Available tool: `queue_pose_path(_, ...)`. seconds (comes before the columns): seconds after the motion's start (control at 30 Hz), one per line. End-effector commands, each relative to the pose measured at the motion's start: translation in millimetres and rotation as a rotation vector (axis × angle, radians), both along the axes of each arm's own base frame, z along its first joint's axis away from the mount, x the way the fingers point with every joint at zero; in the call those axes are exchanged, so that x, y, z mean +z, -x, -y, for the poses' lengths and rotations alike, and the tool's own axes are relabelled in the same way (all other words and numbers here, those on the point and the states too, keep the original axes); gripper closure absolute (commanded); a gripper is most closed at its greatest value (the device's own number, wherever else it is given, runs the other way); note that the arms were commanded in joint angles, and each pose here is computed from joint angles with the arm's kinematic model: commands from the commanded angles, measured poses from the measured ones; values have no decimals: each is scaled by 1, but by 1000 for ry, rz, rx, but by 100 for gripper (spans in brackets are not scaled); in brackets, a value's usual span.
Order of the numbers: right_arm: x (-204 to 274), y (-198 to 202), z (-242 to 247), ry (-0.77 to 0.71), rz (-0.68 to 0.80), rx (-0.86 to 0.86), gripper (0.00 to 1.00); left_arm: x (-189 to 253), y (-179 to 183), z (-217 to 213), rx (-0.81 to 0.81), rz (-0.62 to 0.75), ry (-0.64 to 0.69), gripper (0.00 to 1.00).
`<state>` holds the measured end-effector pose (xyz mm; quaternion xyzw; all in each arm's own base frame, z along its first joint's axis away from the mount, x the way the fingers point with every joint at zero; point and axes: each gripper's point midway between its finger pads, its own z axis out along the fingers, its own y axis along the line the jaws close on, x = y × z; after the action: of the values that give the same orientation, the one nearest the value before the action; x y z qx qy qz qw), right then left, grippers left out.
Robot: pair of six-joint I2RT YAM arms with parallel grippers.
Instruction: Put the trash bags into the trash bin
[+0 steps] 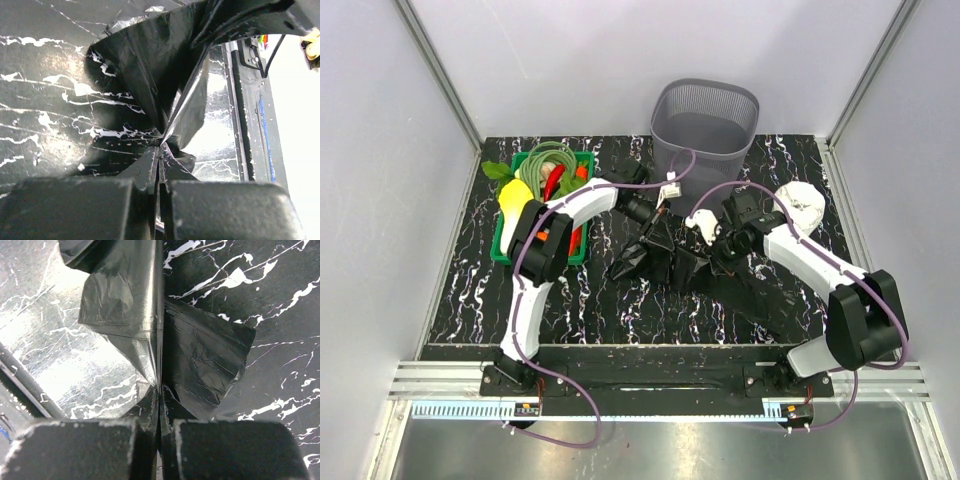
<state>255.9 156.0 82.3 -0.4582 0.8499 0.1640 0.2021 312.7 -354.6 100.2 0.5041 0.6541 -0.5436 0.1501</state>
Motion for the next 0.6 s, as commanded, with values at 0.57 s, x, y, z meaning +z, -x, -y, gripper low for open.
queue_pose_path(0.57,-46,9,40,127,-113,-127,100,32,-36,-43,192,162,-15,100)
